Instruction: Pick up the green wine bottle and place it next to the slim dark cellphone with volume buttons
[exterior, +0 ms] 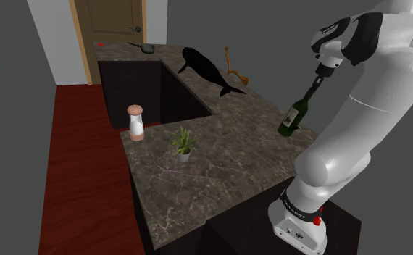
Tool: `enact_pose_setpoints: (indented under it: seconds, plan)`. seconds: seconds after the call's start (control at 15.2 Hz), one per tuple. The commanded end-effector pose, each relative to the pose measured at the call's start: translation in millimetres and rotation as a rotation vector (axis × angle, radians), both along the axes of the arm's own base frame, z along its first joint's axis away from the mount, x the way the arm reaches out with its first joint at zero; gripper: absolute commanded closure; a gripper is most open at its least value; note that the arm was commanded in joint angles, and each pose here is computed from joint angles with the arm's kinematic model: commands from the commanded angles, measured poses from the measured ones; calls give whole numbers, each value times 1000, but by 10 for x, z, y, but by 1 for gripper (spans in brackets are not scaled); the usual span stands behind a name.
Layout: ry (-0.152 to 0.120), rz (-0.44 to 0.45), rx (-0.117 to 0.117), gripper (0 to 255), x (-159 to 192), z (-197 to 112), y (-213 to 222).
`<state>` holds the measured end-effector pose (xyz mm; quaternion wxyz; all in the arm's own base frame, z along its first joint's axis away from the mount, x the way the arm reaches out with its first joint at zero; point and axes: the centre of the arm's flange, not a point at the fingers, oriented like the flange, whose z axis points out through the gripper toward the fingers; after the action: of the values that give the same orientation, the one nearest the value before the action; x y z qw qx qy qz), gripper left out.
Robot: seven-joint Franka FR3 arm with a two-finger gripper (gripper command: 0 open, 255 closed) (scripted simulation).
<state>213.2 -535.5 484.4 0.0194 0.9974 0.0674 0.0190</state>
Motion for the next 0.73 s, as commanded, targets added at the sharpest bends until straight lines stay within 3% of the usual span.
enact_pose_setpoints:
  seconds: [0.0, 0.53, 0.59, 0.66]
  plan:
    - [0, 0, -1, 255, 2, -128, -1]
    - [0, 0, -1, 255, 2, -128, -1]
    - [0, 0, -1, 0, 2, -128, -1]
    - [0, 0, -1, 0, 2, -127, -1]
